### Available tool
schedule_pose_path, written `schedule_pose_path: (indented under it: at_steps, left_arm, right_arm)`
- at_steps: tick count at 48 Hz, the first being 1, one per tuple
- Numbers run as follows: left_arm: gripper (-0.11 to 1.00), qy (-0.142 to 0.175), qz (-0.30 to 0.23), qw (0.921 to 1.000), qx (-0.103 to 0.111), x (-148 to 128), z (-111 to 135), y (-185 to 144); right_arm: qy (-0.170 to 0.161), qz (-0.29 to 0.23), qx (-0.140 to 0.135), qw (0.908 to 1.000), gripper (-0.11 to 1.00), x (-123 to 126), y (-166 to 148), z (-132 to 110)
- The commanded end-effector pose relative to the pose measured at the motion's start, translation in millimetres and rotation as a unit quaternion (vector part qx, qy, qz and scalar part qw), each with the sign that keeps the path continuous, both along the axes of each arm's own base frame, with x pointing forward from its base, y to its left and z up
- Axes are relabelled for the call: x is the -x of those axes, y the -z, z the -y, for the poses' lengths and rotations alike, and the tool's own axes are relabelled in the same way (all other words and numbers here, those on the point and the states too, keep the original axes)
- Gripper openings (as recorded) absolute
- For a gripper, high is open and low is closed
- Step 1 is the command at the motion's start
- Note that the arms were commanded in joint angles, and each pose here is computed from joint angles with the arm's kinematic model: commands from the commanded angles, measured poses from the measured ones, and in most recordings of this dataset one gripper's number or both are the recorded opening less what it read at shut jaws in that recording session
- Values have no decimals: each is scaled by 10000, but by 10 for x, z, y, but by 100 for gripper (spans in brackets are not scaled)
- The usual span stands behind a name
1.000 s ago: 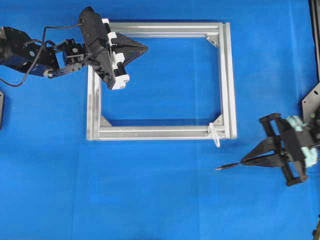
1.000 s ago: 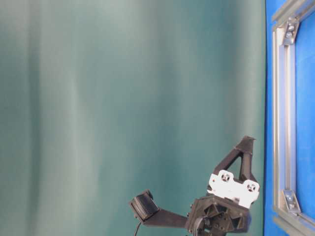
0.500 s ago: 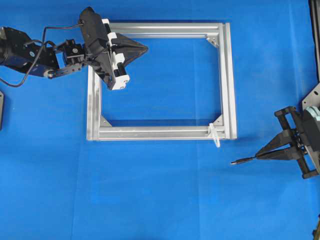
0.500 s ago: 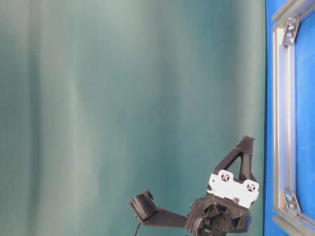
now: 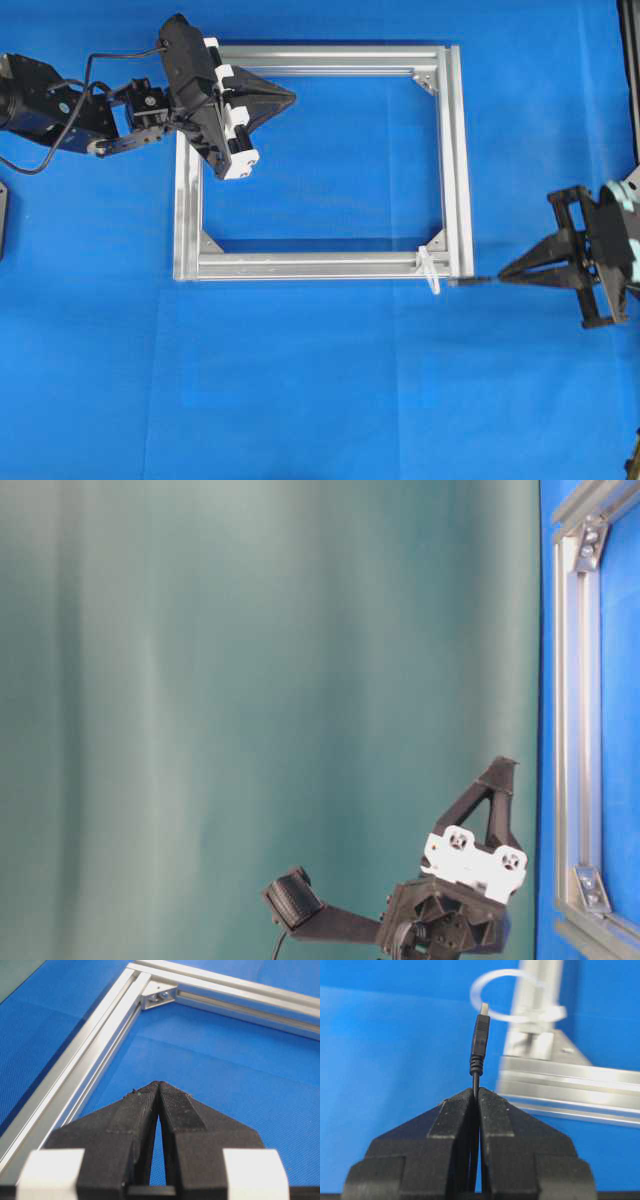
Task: Insert the wire through the string loop located on the right side.
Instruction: 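Move the right gripper with the cable toward the white zip-tie loop, then push the cable plug up through the white zip-tie loop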
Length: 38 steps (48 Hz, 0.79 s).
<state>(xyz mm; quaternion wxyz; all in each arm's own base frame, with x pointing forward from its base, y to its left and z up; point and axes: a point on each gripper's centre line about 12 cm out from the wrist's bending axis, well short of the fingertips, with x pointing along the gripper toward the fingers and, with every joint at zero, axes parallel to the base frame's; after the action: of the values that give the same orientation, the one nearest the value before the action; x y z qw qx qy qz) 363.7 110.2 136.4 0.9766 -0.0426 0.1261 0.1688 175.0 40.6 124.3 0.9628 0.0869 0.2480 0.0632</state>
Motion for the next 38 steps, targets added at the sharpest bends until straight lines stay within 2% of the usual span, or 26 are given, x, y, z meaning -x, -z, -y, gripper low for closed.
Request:
schedule_pose_path:
  at_steps: [1, 38]
  left_arm:
    - [0, 21, 223, 9997, -82, -23, 2, -156]
    - [0, 22, 243, 9997, -96, -35, -2, -170]
  right_arm:
    - [168, 61, -6, 9998, -4, -36, -28, 54]
    - [151, 61, 27, 9999, -4, -37, -25, 56]
